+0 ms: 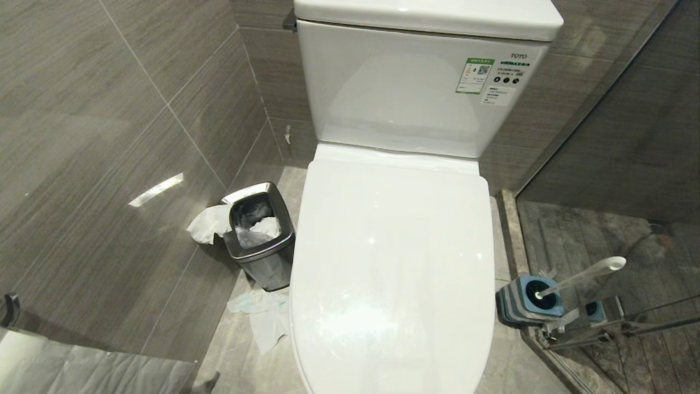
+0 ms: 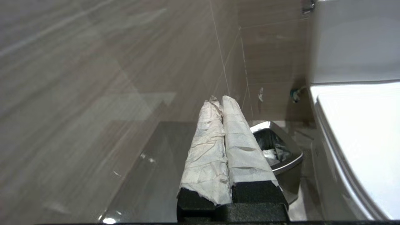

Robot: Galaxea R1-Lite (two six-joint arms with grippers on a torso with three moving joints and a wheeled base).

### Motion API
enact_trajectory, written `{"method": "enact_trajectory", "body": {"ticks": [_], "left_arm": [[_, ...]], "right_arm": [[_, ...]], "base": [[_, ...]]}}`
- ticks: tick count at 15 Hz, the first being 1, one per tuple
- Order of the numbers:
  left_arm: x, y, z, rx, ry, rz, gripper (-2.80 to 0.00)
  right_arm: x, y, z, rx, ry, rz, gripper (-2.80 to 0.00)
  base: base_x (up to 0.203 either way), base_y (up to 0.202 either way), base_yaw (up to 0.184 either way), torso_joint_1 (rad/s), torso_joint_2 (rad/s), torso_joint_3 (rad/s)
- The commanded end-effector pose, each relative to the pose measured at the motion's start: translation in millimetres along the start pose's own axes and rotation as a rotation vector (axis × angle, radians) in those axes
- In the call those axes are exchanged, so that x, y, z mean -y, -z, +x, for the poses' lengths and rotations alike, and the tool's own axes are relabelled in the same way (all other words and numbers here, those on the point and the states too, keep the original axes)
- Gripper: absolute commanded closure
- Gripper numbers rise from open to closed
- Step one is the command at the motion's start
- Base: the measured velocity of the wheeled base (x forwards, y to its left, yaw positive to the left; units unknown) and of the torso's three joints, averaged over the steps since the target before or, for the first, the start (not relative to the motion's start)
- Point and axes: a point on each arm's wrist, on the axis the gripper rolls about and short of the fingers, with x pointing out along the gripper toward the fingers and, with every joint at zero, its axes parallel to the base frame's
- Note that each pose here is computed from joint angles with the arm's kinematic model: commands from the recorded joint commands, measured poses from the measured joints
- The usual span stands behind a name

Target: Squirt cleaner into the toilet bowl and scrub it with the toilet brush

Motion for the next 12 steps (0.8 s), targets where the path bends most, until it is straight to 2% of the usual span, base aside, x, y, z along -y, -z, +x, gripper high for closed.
{"method": "enact_trajectory", "body": {"ticks": [1, 4, 6, 9, 12], "left_arm": [[4.7, 22.1, -3.4, 0.008, 0.000, 0.008, 0.00], [18.2, 72.5, 6.3, -0.083, 0.032, 0.026, 0.00], [24.9, 98.4, 7.2, -0.129, 0.063, 0.027, 0.00], [30.5, 120.7, 5.4, -0.193, 0.093, 0.018, 0.00], [33.0, 131.1, 2.5, -0.296, 0.132, 0.002, 0.00]], "right_arm": [[0.0, -0.1, 0.1, -0.001, 0.000, 0.000, 0.00], [0.0, -0.1, 0.1, -0.001, 0.000, 0.000, 0.00], [0.0, -0.1, 0.1, -0.001, 0.000, 0.000, 0.00], [0.0, -0.1, 0.1, -0.001, -0.001, 0.000, 0.00], [0.0, -0.1, 0.1, -0.001, 0.000, 0.000, 0.00]], "base": [[0.000, 0.000, 0.000, 0.000, 0.00, 0.000], [0.000, 0.000, 0.000, 0.000, 0.00, 0.000], [0.000, 0.000, 0.000, 0.000, 0.00, 0.000], [0.000, 0.000, 0.000, 0.000, 0.00, 0.000], [0.000, 0.000, 0.000, 0.000, 0.00, 0.000]]}}
